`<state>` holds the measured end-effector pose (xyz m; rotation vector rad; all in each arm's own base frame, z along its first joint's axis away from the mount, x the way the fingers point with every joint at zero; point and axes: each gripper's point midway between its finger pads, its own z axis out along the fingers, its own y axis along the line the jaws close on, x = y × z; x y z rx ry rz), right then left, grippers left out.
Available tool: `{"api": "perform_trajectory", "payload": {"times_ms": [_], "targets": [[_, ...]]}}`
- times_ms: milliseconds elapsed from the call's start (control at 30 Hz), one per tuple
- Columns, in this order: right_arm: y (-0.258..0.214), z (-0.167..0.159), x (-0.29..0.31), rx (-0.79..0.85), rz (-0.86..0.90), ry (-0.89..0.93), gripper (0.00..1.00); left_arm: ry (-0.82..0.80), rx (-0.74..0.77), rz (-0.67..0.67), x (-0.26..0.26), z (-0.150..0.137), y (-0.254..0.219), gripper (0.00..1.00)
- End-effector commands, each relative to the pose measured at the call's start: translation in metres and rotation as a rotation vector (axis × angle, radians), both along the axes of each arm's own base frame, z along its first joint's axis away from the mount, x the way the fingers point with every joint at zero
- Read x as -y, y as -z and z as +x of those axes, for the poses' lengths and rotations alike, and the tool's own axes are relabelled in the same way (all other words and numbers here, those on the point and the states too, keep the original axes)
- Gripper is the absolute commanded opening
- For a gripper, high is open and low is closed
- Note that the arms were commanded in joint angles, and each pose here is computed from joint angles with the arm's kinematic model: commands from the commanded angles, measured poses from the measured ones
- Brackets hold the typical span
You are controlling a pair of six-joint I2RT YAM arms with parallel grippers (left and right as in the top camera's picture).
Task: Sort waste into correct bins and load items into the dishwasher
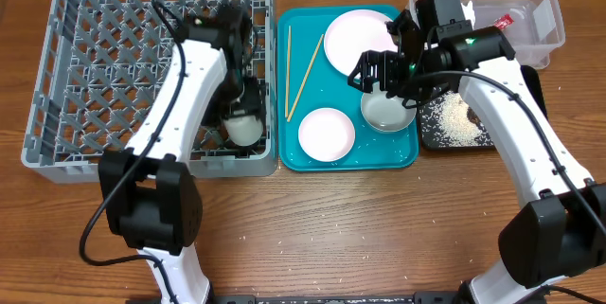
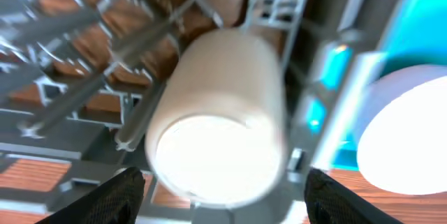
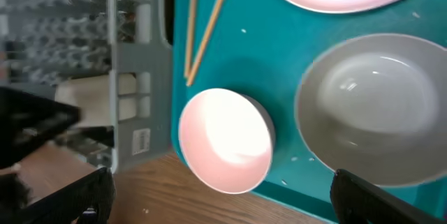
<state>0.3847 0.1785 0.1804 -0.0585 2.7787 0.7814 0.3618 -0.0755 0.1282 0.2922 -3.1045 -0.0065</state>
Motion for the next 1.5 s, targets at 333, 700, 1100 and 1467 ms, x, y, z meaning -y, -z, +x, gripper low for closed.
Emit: {"api": "perform_trajectory", "payload": {"times_ms": [333,700,1100,1467], "targets": [[0.036,-0.022,-0.005,-0.139,-0.167,0.182,0.91,0.039,0.122,-0.031,0.011,0.001,-0.052,0.78],[0.096,-0.045,-0.012,-0.269,-0.159,0.341,0.67,0.042,0.305,-0.11,0.026,0.035,-0.076,0.77],[0.148,-0.059,-0.03,-0.328,-0.182,0.372,0.39,0.044,0.346,-0.122,0.029,0.045,-0.079,0.76],[0.149,-0.059,-0.03,-0.335,-0.185,0.374,0.04,0.046,0.343,-0.137,0.031,0.044,-0.079,0.77]]}}
